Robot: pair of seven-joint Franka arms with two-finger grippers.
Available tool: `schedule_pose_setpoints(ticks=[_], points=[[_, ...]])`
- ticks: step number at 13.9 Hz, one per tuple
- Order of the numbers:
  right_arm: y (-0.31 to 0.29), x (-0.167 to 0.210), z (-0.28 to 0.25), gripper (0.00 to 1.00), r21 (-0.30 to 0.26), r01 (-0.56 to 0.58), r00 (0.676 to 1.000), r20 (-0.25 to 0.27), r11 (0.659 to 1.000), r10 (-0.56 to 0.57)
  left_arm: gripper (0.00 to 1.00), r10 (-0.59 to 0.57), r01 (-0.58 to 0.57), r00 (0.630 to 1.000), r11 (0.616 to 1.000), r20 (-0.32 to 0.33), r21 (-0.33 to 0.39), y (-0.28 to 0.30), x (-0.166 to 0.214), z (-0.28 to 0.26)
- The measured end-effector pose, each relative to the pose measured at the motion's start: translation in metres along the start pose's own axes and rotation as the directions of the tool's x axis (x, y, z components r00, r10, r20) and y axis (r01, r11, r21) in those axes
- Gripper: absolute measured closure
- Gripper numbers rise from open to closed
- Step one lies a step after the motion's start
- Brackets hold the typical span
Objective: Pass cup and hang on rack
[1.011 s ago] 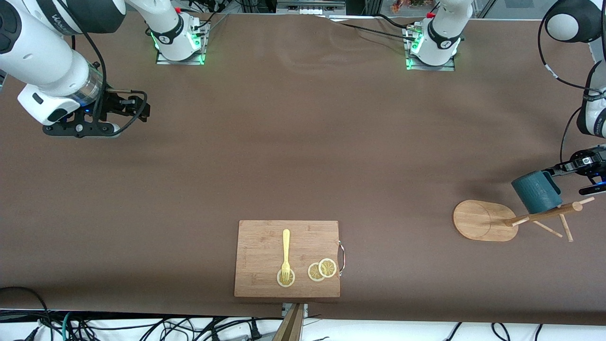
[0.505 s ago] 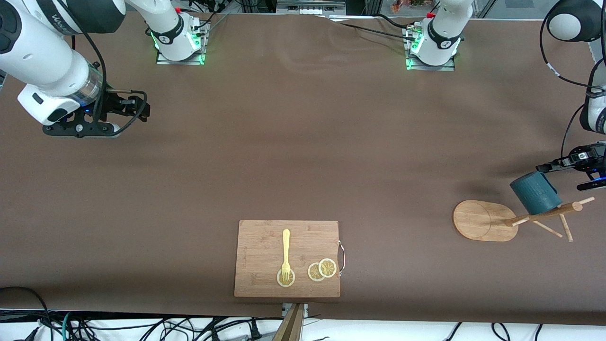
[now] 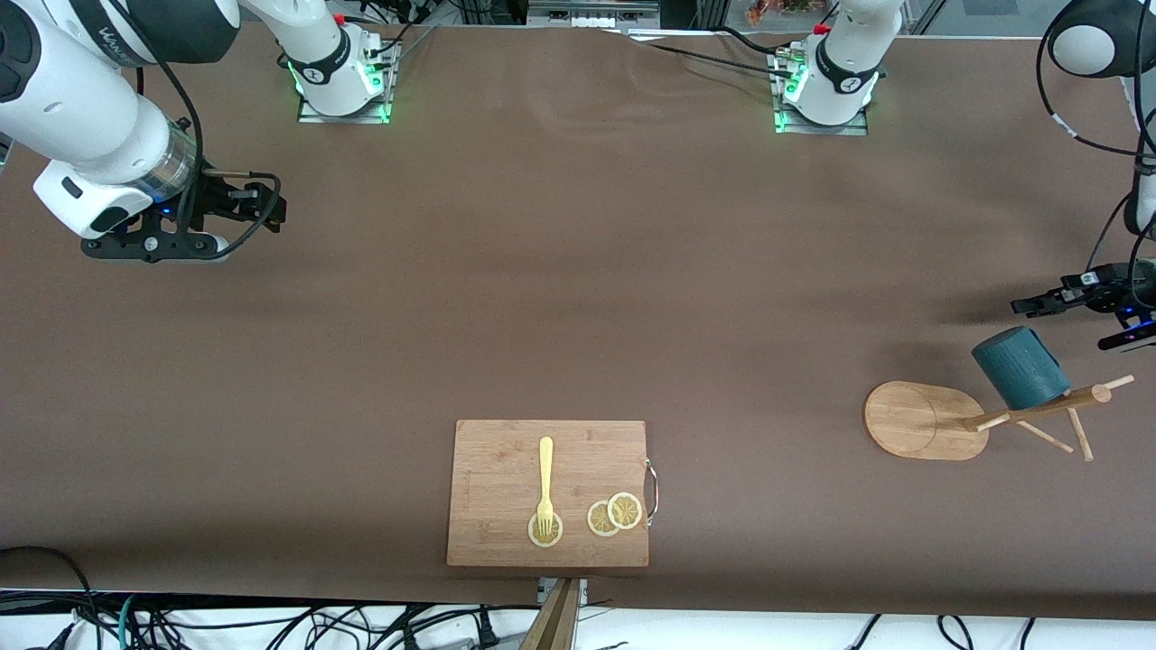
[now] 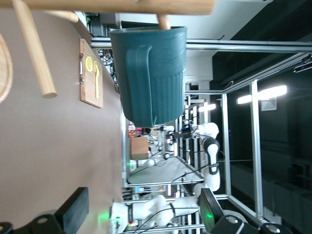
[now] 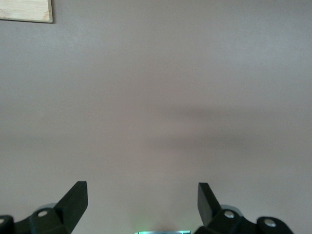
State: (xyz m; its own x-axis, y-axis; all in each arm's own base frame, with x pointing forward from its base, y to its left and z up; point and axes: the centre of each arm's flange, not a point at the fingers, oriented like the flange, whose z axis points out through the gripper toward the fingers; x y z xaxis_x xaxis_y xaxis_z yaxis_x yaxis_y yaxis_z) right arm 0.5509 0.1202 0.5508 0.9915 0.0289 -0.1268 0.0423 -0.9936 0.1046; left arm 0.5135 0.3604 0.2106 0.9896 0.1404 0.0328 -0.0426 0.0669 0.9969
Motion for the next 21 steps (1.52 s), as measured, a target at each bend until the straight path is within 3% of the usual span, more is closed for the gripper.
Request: schedule_pose_setpoints(ticks=[5, 7, 9, 12, 15, 18, 21], points=[[0.000, 0.000, -0.002, 0.00, 0.001, 0.000, 1.000, -0.003, 1.000, 0.000, 0.00, -0.002, -0.043, 0.986, 0.963, 0.166, 0.267, 0.085, 0.024, -0.020], [0.000, -0.001, -0.002, 0.00, 0.001, 0.000, 1.000, -0.005, 1.000, 0.000, 0.00, -0.036, -0.065, 0.971, 0.912, 0.236, 0.405, 0.130, 0.027, -0.021], [0.000, -0.001, -0.003, 0.00, 0.001, 0.000, 1.000, -0.005, 1.000, 0.000, 0.00, -0.067, -0.119, 0.947, 0.837, 0.315, 0.535, 0.177, 0.037, -0.006], [0.001, -0.001, -0.004, 0.00, 0.002, -0.002, 1.000, -0.011, 1.000, 0.002, 0.00, -0.165, -0.207, 0.890, 0.684, 0.425, 0.699, 0.243, 0.065, 0.072], [0.004, -0.003, -0.009, 0.00, 0.010, -0.010, 1.000, -0.022, 1.000, 0.010, 0.00, -0.249, -0.273, 0.860, 0.513, 0.446, 0.814, 0.295, 0.083, 0.172], [0.023, -0.011, -0.027, 0.00, 0.094, -0.052, 0.998, -0.035, 0.994, 0.055, 0.00, -0.268, -0.353, 0.853, 0.338, 0.449, 0.872, 0.336, 0.088, 0.253], [0.048, -0.026, -0.044, 0.00, 0.136, -0.084, 0.995, -0.036, 0.987, 0.090, 0.00, -0.220, -0.464, 0.850, 0.116, 0.479, 0.878, 0.374, 0.090, 0.310]])
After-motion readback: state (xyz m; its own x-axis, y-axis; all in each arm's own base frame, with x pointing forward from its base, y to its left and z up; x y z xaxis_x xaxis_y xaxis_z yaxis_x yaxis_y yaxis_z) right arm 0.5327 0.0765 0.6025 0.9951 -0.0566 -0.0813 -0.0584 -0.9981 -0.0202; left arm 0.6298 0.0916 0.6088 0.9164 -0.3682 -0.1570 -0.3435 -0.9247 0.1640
